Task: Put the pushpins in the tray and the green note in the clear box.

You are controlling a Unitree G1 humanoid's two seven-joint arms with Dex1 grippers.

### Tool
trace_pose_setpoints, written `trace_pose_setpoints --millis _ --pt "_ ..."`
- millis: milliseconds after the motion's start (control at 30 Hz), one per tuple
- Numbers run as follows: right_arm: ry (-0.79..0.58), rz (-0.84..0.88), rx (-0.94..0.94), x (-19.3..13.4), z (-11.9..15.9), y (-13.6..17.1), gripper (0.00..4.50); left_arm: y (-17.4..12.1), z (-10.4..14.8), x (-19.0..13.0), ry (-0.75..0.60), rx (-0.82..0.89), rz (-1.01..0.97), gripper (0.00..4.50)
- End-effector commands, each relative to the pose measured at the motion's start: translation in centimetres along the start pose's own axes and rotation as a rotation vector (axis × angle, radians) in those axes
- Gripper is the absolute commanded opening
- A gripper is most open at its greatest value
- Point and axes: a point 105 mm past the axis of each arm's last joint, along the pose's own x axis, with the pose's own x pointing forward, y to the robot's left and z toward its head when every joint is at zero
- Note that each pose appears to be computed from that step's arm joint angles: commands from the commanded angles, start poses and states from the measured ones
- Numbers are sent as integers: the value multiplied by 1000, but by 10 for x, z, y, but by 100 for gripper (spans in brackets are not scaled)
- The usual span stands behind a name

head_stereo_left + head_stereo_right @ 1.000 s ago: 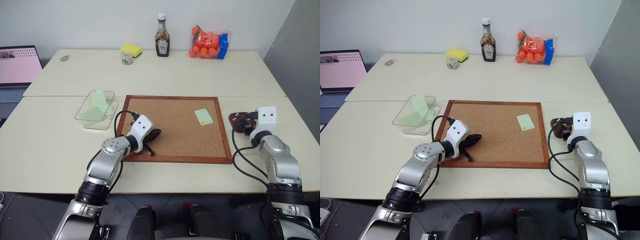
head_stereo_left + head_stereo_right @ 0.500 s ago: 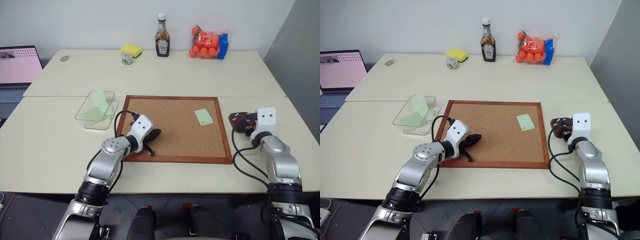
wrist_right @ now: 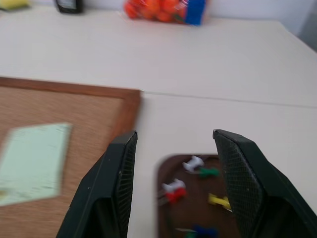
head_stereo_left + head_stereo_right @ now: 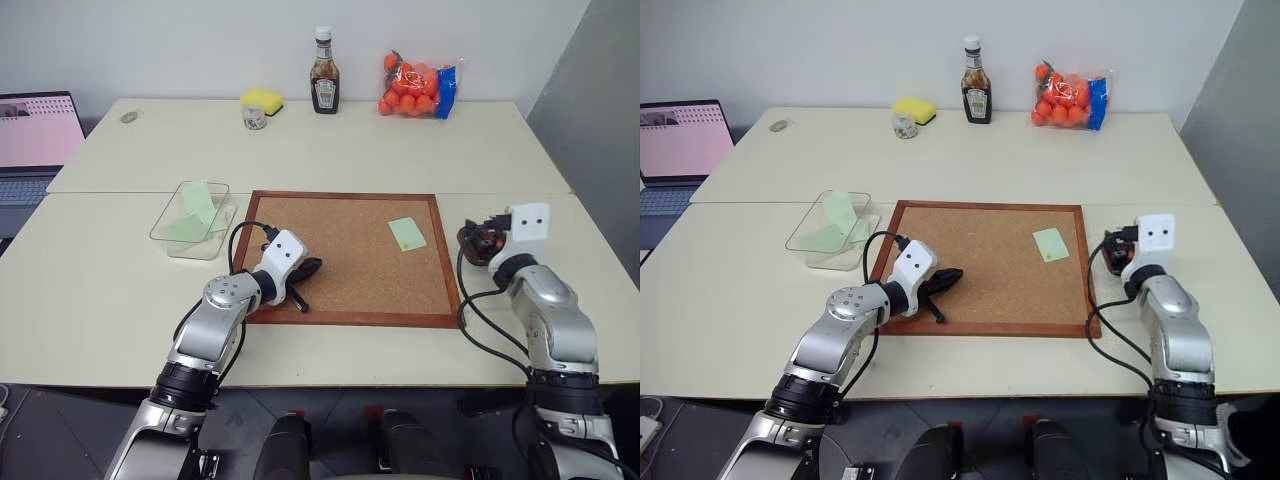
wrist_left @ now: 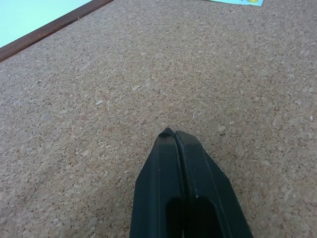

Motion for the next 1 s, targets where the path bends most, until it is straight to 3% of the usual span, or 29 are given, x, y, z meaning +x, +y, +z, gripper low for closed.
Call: trace_pose_setpoints --millis 33,133,333,867,1000 --pt "-78 156 4 -2 17 40 258 -12 -18 3 69 -16 -43 0" --pt "-74 211 10 -3 12 58 258 -11 -18 3 68 -16 -41 0" --pt "-2 268 9 0 -7 84 404 -10 -18 2 69 -16 -37 0" --pt "27 235 -27 23 -24 90 404 -11 -17 3 67 -15 -42 0" --pt "35 206 -41 27 -28 86 331 -11 -17 3 66 -16 -40 0"
